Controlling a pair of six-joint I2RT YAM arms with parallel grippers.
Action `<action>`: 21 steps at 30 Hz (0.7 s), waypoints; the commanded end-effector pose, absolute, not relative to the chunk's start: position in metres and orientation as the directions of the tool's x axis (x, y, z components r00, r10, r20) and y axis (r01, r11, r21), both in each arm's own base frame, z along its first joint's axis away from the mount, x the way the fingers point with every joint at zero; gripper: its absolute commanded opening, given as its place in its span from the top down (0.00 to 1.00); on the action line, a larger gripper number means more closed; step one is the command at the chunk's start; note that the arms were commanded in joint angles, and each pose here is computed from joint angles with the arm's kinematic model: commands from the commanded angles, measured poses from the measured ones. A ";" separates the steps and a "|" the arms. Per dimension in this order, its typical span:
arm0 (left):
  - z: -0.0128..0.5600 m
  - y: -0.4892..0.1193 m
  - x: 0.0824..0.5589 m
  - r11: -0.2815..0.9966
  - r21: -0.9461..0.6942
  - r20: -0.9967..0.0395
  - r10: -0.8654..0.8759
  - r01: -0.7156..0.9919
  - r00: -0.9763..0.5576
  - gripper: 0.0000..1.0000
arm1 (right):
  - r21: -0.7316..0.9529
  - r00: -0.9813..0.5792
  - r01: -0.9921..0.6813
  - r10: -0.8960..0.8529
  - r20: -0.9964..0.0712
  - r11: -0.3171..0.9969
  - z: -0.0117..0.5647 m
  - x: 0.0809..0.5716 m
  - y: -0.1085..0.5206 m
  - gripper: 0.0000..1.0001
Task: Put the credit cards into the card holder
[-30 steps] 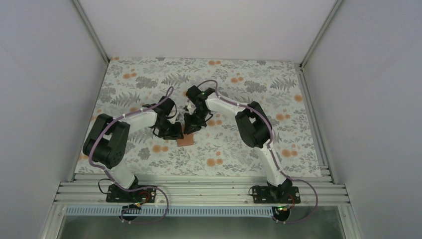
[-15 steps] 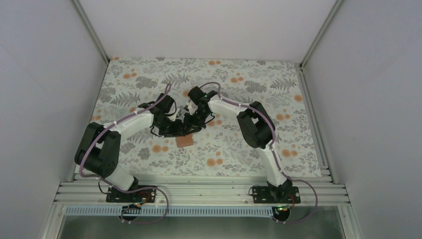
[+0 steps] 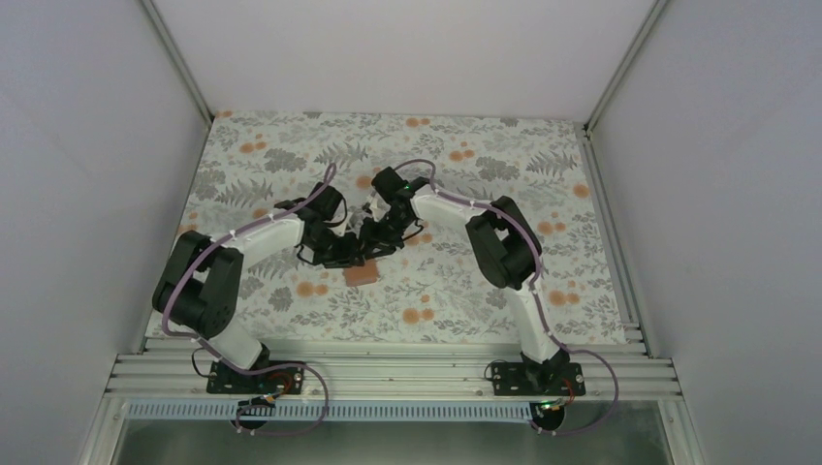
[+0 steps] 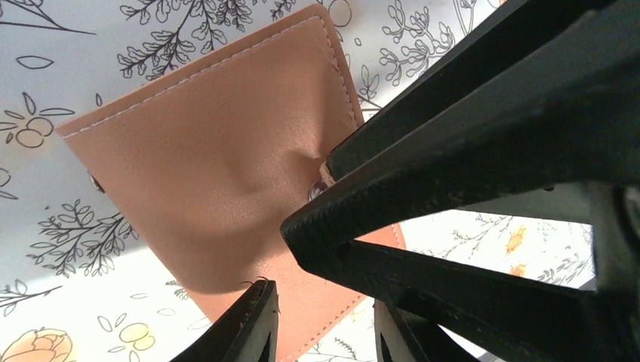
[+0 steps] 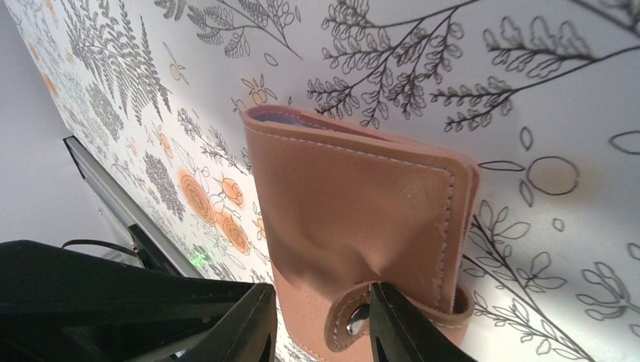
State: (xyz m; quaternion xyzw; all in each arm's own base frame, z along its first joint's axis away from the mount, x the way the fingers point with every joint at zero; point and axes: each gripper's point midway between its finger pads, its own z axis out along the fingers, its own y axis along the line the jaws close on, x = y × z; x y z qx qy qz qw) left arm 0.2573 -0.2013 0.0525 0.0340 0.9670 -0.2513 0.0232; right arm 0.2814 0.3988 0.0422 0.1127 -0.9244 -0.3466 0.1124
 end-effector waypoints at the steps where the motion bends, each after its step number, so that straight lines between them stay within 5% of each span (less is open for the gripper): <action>1: 0.064 -0.217 0.288 0.849 -0.519 -0.159 0.012 0.094 -0.987 0.69 | 0.630 -0.957 -0.139 -0.268 0.114 0.764 0.035 0.285 0.387 0.66; 21: 0.059 -0.224 0.308 0.864 -0.502 -0.198 -0.062 0.047 -0.978 0.70 | 0.728 -0.942 -0.127 -0.311 0.122 0.673 0.042 0.281 0.394 0.66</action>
